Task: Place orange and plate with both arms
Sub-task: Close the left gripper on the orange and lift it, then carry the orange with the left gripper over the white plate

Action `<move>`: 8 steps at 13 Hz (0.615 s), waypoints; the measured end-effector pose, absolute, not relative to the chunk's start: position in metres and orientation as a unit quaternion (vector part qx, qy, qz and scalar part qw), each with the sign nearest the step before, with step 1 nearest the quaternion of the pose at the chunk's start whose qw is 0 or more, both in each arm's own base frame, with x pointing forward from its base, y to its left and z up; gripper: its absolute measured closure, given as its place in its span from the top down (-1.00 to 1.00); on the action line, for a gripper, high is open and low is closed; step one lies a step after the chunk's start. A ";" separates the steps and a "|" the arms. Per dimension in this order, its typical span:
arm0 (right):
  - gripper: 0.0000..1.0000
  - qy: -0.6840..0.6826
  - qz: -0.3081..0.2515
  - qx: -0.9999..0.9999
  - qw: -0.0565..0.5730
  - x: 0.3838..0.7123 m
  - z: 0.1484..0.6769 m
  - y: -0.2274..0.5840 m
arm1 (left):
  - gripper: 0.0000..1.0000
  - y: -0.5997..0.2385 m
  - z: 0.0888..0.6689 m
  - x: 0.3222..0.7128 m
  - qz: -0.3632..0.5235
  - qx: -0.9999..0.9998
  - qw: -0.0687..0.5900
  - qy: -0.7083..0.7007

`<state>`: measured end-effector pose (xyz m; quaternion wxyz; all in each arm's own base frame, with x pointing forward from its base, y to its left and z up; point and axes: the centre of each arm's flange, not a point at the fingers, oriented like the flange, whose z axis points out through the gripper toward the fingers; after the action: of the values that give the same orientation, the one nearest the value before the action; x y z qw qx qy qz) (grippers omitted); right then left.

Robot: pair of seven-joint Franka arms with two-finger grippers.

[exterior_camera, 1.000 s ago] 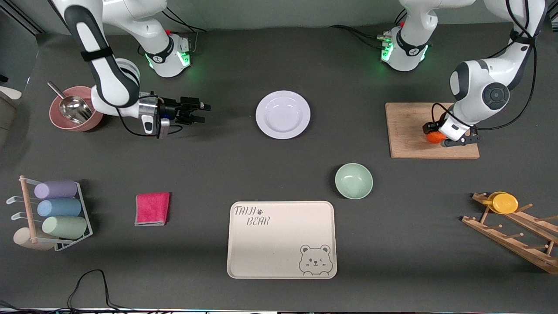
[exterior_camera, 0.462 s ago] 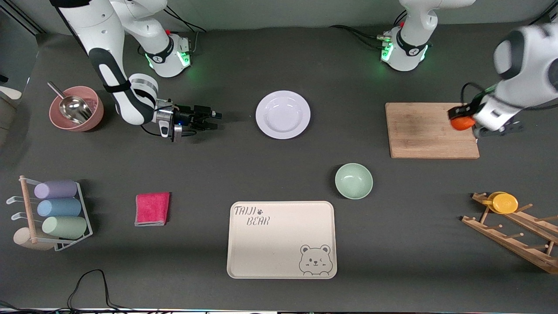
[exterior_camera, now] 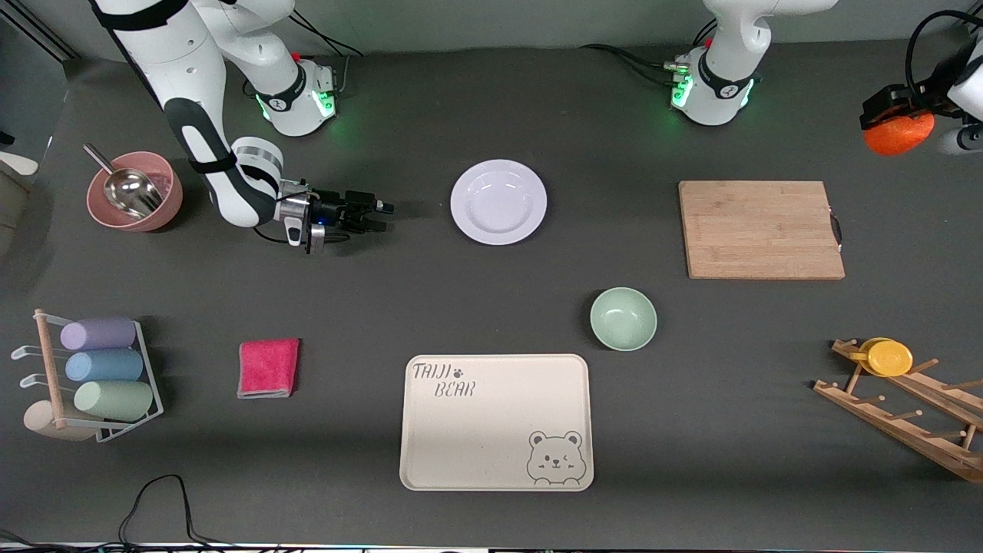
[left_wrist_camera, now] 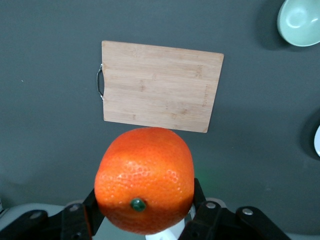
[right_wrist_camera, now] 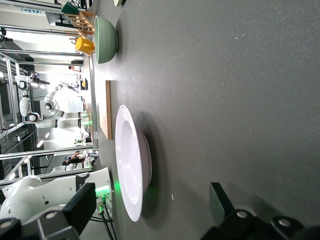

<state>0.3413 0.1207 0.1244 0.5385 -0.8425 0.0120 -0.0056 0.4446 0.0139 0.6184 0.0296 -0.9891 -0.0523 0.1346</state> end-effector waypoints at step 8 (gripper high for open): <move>0.05 0.012 -0.003 -0.843 0.538 0.341 0.122 0.122 | 0.37 -0.271 0.545 0.452 0.105 -0.980 0.020 -0.166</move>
<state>0.3410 0.1220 0.1218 0.5383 -0.8427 0.0115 -0.0026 0.4521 -0.2714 0.5445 0.0201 -0.9804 -0.1656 0.1046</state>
